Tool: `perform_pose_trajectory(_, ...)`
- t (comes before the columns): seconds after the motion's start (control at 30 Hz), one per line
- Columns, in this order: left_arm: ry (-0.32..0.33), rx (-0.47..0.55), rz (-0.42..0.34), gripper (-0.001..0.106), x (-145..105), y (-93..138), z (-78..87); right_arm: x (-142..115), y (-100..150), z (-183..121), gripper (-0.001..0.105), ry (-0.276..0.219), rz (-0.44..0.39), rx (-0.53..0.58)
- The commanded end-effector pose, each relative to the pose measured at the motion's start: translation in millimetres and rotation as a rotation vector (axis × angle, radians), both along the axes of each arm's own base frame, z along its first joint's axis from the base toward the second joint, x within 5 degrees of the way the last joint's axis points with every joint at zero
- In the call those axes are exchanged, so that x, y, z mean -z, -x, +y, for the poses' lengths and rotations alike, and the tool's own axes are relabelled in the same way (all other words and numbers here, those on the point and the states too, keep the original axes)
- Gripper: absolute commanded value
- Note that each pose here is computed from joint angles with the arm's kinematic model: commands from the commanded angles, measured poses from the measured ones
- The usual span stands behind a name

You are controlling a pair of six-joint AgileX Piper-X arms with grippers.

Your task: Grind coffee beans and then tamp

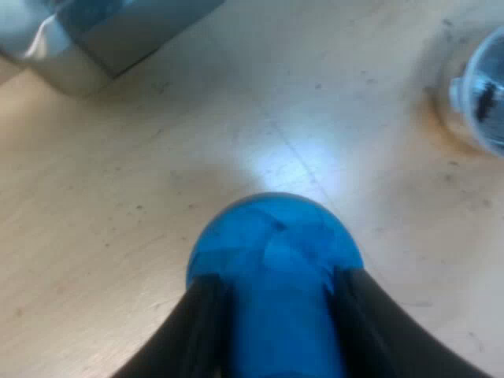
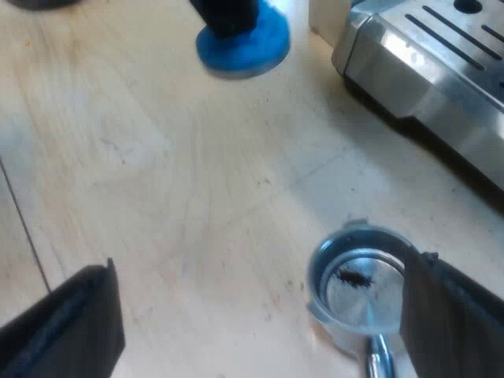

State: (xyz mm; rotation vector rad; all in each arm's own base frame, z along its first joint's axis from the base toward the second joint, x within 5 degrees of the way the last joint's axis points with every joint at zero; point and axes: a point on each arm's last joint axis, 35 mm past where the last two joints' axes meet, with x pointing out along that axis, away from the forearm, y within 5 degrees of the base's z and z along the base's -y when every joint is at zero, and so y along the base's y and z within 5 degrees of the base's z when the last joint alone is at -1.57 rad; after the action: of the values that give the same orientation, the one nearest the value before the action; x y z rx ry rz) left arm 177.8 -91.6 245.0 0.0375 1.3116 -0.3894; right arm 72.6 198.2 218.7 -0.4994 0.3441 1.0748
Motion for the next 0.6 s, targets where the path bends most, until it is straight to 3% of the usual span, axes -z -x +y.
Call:
perform_pose_trajectory(0.03,0.002,-0.050,-0.010,0.000,3.3,-1.6,7.4,-1.7,-2.2,8.3,0.074,-0.022,-0.010,-0.023)
perform_pose_trajectory(0.37,0.012,-0.163,-0.037,0.000,26.6,-8.1,28.7,16.1,-9.3,24.7,0.074,-0.014,0.035,-0.069)
perform_pose_trajectory(0.6,0.008,-0.197,-0.061,0.000,31.2,-14.7,34.2,23.4,-23.7,29.3,0.074,-0.039,0.051,-0.057)
